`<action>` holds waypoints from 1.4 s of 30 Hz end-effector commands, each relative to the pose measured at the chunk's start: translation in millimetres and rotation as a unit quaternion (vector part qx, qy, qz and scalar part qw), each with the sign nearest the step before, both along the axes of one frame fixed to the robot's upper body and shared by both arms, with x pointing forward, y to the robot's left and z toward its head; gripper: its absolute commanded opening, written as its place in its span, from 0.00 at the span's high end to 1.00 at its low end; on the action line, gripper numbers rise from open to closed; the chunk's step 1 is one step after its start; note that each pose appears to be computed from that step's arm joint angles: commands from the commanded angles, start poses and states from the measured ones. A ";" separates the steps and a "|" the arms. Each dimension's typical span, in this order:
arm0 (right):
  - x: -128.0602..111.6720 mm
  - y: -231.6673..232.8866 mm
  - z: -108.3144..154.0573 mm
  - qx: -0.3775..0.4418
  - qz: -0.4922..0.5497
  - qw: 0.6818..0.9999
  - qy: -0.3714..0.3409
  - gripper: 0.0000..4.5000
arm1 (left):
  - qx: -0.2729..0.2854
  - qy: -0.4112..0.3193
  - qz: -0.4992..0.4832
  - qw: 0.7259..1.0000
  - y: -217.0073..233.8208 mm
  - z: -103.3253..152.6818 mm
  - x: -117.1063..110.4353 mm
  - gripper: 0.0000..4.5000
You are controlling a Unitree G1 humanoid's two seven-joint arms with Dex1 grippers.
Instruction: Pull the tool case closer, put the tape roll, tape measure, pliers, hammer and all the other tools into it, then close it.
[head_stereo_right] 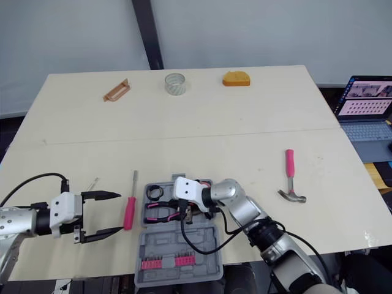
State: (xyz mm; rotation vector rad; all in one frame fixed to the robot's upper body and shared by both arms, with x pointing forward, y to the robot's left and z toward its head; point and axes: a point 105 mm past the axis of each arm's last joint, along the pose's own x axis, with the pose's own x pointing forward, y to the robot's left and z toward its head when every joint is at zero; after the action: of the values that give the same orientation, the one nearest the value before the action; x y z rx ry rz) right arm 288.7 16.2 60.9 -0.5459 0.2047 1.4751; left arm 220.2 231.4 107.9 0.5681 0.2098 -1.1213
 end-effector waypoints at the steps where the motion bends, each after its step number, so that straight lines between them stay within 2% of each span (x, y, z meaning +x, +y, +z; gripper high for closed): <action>1: -3.7 -15.6 -38.4 -0.070 -0.029 0.996 0.053 0.99 | -0.003 -0.014 -0.001 1.000 -0.7 3.9 -1.3 0.00; 10: -15.2 -31.9 -71.9 -0.132 -0.044 0.984 0.111 0.99 | -0.004 -0.012 -0.001 1.000 -1.0 1.6 -1.6 0.00; 19: -17.3 -37.9 -82.8 -0.155 -0.055 0.978 0.128 0.99 | -0.003 -0.011 -0.001 1.000 -0.9 0.2 -1.7 0.00; 22: -15.4 -28.0 -71.9 -0.115 -0.045 0.986 0.112 0.99 | -0.003 -0.011 0.000 1.000 -1.0 -0.2 -1.2 0.00; 24: -14.5 -17.1 -54.9 -0.062 -0.036 0.992 0.107 0.99 | 0.000 -0.014 0.000 1.000 -1.0 -0.8 -0.6 0.00; 27: -13.8 -5.9 -15.0 0.040 -0.016 0.994 0.097 0.99 | -0.006 -0.015 0.005 1.000 -3.0 -1.9 1.1 0.00; 33: -10.8 -18.8 44.6 0.151 -0.010 0.985 0.086 0.99 | -0.006 -0.014 0.018 1.000 -3.5 -4.7 5.0 0.00; 36: -8.0 -47.8 61.7 0.160 -0.039 0.982 0.091 0.82 | -0.019 -0.013 0.046 0.999 3.5 0.2 10.6 0.00; 40: -11.6 -107.3 68.0 0.136 -0.099 0.981 0.100 0.41 | -0.041 -0.008 0.103 0.994 19.2 7.5 15.4 0.00; 42: -14.0 -135.7 69.2 0.120 -0.134 0.978 0.103 0.16 | -0.049 -0.004 0.136 0.990 30.8 8.7 15.2 0.00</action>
State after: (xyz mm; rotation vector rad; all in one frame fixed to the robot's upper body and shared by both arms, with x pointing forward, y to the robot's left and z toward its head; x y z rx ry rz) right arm 279.1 -118.4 111.7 -0.1647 0.3095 1.2443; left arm 234.6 255.5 107.9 0.4560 0.2433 -0.9032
